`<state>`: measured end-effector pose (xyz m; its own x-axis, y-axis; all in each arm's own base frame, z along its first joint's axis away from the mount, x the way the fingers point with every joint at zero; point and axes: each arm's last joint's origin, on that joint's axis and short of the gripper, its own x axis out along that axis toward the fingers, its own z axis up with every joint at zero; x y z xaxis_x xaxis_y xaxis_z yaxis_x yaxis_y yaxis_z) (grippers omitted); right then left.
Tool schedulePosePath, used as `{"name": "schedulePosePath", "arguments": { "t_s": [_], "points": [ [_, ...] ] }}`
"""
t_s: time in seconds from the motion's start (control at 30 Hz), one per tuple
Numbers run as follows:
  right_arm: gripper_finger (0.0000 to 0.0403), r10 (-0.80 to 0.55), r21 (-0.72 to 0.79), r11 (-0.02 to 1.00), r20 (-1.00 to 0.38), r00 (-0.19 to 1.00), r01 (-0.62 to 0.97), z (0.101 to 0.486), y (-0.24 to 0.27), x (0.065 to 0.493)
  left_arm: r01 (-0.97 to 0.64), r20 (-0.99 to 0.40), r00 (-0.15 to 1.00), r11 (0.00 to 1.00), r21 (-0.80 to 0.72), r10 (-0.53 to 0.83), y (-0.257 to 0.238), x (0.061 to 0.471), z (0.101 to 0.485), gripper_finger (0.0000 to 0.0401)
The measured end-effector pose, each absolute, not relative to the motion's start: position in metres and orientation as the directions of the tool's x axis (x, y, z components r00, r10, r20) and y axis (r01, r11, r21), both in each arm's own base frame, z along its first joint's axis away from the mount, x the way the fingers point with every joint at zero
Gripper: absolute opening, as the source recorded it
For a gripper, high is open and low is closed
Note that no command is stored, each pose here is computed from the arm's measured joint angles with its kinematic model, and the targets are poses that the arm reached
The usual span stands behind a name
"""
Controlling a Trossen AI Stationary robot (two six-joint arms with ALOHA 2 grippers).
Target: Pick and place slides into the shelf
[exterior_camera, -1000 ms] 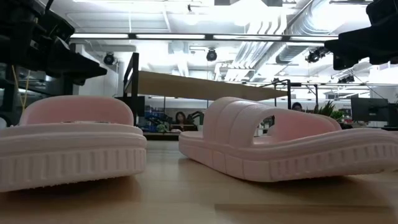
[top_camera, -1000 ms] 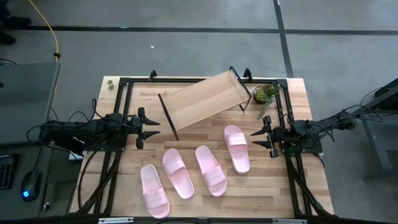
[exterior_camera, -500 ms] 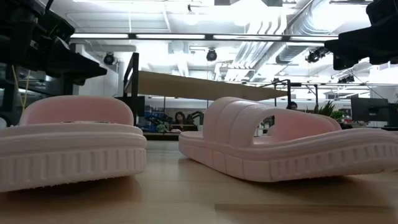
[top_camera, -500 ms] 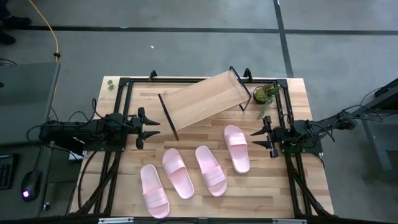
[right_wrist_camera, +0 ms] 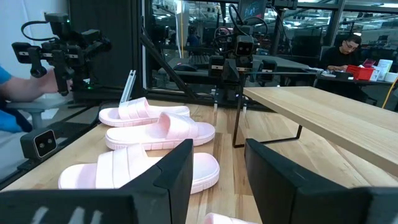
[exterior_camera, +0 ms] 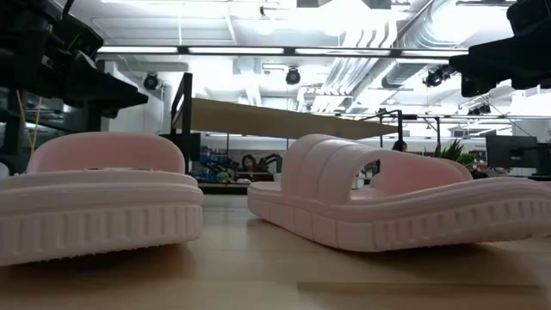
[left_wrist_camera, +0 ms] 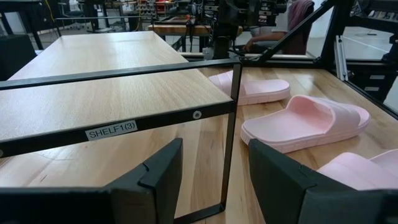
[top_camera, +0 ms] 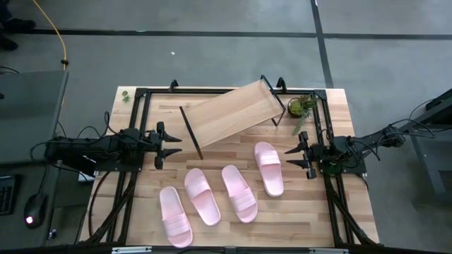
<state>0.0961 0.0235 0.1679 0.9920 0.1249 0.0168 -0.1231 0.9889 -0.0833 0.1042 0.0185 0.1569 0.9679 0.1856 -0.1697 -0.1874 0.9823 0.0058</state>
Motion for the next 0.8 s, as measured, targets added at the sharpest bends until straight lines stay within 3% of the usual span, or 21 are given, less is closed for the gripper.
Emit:
{"name": "schedulePosePath", "arguments": {
  "t_s": [0.33, 0.6, 0.8],
  "points": [
    [0.0136, 0.125, -0.083, 0.989, 0.017, 0.992, -0.123, 0.1679, 0.0236, 0.0961, -0.187, -0.169, 0.968, 0.982, 0.002, 0.185, 0.0184, 0.1042, 0.1570, 0.0166],
    [0.0136, 0.125, -0.083, 0.989, 0.017, 0.992, -0.123, 0.1679, 0.0235, 0.0961, -0.199, -0.165, 0.969, 0.976, -0.084, 0.183, 0.0184, 0.1043, 0.1574, 0.0166],
    [0.0136, 0.119, -0.061, 0.991, 0.041, 0.992, -0.117, 0.1702, 0.0234, 0.0961, -0.196, -0.076, 0.979, 0.974, -0.111, 0.188, 0.0187, 0.1053, 0.1659, 0.0166]
  ]
}}
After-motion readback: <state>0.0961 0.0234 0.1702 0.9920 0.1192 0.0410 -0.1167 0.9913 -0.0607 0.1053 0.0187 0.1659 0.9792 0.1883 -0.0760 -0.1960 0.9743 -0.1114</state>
